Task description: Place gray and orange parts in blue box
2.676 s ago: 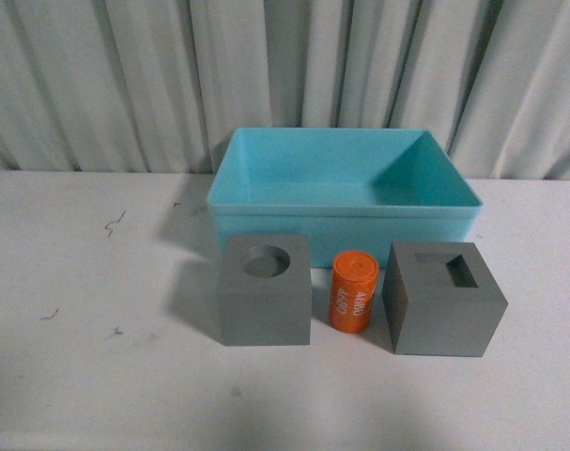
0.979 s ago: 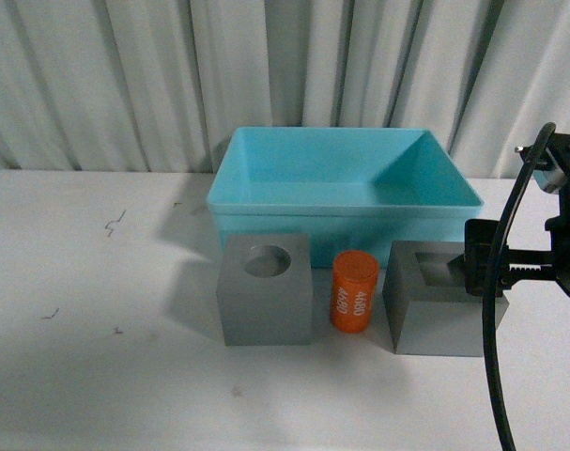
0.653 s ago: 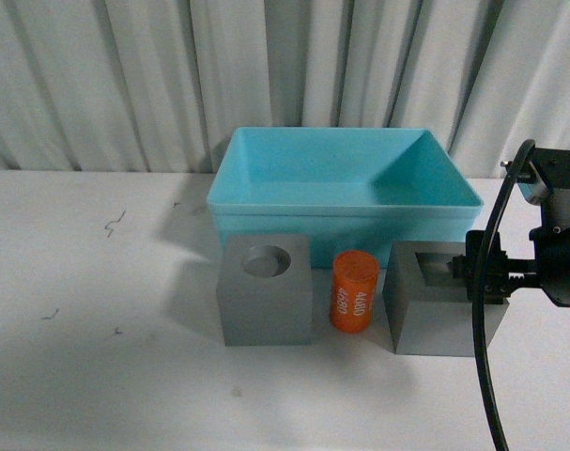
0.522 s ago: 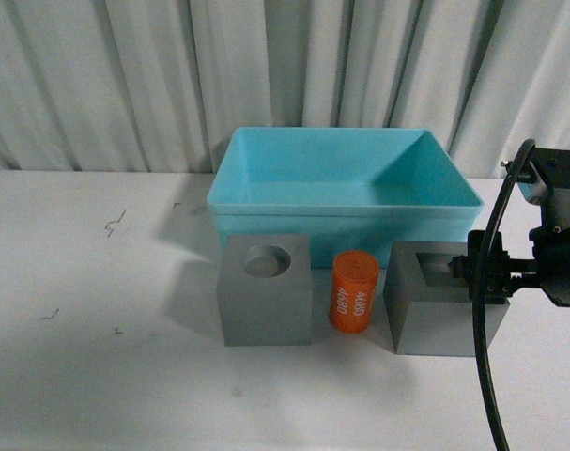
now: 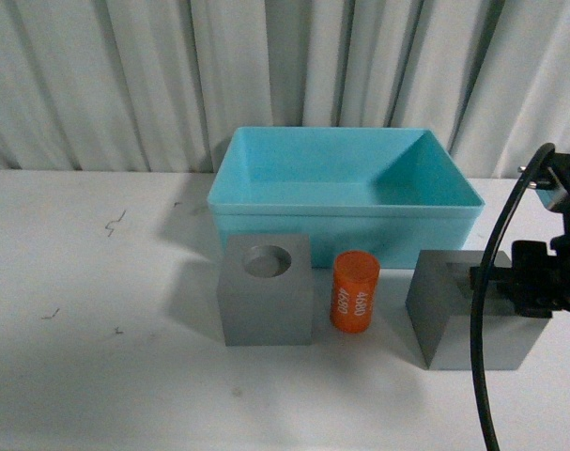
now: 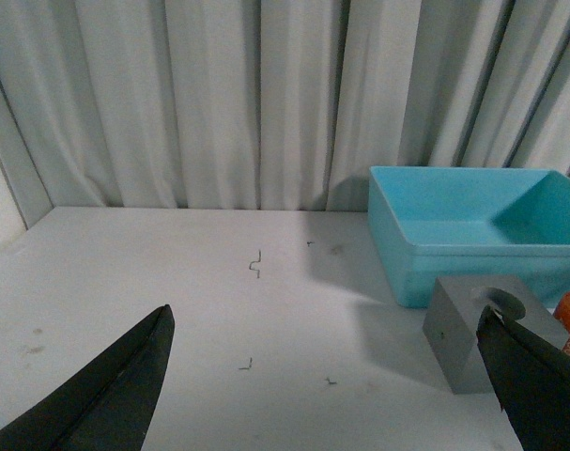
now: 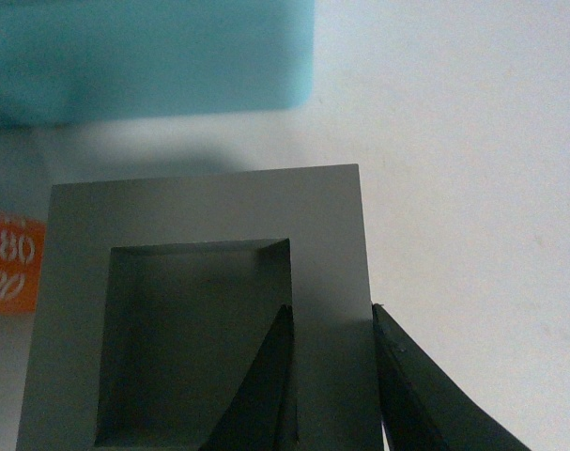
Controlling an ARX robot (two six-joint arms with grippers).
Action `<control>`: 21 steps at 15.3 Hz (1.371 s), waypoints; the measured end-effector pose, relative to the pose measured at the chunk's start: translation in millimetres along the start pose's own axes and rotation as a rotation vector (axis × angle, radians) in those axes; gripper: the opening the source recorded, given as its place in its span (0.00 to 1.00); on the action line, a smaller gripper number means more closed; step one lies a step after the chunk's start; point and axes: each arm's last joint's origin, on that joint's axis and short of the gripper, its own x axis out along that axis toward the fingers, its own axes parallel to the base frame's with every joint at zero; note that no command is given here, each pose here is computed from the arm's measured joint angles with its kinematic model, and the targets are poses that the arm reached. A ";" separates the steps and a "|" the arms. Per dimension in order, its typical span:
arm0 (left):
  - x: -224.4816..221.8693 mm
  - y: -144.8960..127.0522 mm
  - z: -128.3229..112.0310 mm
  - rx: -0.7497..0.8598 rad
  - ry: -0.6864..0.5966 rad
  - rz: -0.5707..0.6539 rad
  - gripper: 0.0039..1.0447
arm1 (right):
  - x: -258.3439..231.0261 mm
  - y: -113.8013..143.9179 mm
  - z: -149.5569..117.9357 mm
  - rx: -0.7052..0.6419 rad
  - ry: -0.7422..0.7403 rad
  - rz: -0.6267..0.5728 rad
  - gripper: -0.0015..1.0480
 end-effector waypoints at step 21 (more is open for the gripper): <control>0.0 0.0 0.0 0.000 0.000 0.000 0.94 | 83.9 36.5 158.3 0.110 -0.259 0.039 0.18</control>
